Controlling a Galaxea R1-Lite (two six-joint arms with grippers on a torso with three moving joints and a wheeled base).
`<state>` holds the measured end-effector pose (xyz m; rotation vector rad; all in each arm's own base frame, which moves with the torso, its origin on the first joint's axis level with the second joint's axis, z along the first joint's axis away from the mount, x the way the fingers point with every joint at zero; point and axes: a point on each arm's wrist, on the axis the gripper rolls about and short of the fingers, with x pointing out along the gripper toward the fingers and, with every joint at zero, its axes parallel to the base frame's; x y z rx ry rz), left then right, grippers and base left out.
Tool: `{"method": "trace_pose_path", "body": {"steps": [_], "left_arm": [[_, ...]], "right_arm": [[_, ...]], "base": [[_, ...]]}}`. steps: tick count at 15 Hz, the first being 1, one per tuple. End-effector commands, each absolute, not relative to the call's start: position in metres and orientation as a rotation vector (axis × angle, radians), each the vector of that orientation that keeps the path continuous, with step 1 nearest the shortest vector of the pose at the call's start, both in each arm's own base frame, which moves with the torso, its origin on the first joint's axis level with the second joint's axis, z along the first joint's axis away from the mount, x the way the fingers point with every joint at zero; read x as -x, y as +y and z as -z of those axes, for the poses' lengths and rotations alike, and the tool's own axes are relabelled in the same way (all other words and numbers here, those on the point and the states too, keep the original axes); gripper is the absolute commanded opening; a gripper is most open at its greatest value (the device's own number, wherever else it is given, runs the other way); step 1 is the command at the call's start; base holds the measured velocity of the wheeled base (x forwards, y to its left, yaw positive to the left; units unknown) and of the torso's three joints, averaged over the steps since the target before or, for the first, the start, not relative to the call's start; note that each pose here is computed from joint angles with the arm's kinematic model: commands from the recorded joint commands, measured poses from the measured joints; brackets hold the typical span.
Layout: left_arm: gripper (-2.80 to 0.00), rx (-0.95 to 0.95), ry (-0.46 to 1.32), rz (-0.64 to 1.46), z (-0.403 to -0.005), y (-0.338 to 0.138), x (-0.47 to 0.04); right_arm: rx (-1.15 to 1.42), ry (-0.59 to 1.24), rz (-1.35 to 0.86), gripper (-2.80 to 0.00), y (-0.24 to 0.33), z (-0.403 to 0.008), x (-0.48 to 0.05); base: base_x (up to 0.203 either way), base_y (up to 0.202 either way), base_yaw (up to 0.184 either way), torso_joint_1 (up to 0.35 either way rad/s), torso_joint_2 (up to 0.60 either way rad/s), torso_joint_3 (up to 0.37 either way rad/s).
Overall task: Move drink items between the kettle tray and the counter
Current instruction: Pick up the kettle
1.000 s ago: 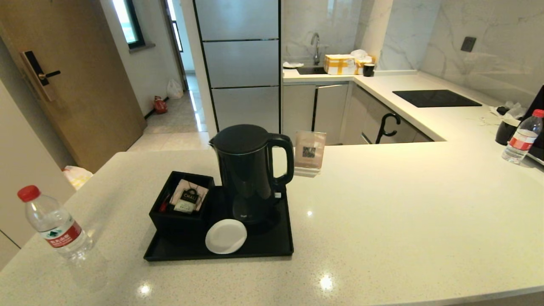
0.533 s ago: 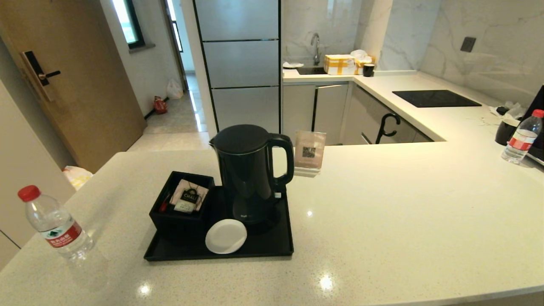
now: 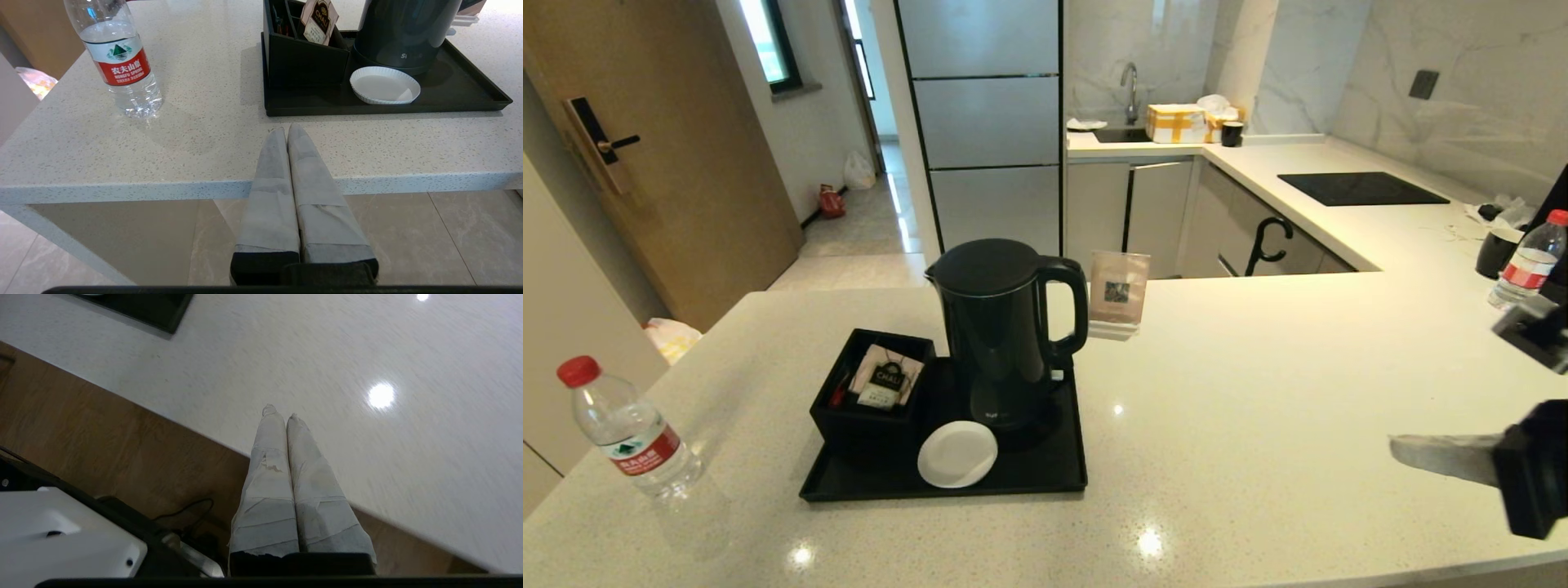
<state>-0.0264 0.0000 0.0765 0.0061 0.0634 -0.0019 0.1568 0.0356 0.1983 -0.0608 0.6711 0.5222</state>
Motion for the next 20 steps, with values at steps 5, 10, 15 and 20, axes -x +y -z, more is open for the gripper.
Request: {"method": "trace_pose_path", "body": {"steps": [5, 10, 15, 20], "left_arm": [[-2.8, -0.006, 0.064, 0.002, -0.076, 0.0, 0.026], [-2.8, -0.006, 0.063, 0.002, -0.077, 0.0, 0.027], [-2.8, -0.006, 0.064, 0.002, -0.076, 0.0, 0.026], [-2.8, -0.006, 0.064, 0.002, -0.076, 0.0, 0.026]], "right_arm": [[0.023, 0.699, -0.62, -2.8, 0.117, -0.141, -0.256], [-0.084, 0.482, -0.649, -2.8, 0.189, -0.135, -0.293], [-0.075, 0.355, -0.523, -2.8, 0.224, -0.129, -0.318], [-0.066, 0.34, -0.519, 0.0, 0.236, -0.121, -0.33]], "base": [[0.0, 0.0, 0.0, 0.0, 0.0, 0.0], [0.0, 0.0, 0.0, 0.0, 0.0, 0.0], [0.0, 0.0, 0.0, 0.0, 0.0, 0.0], [0.0, 0.0, 0.0, 0.0, 0.0, 0.0]]}}
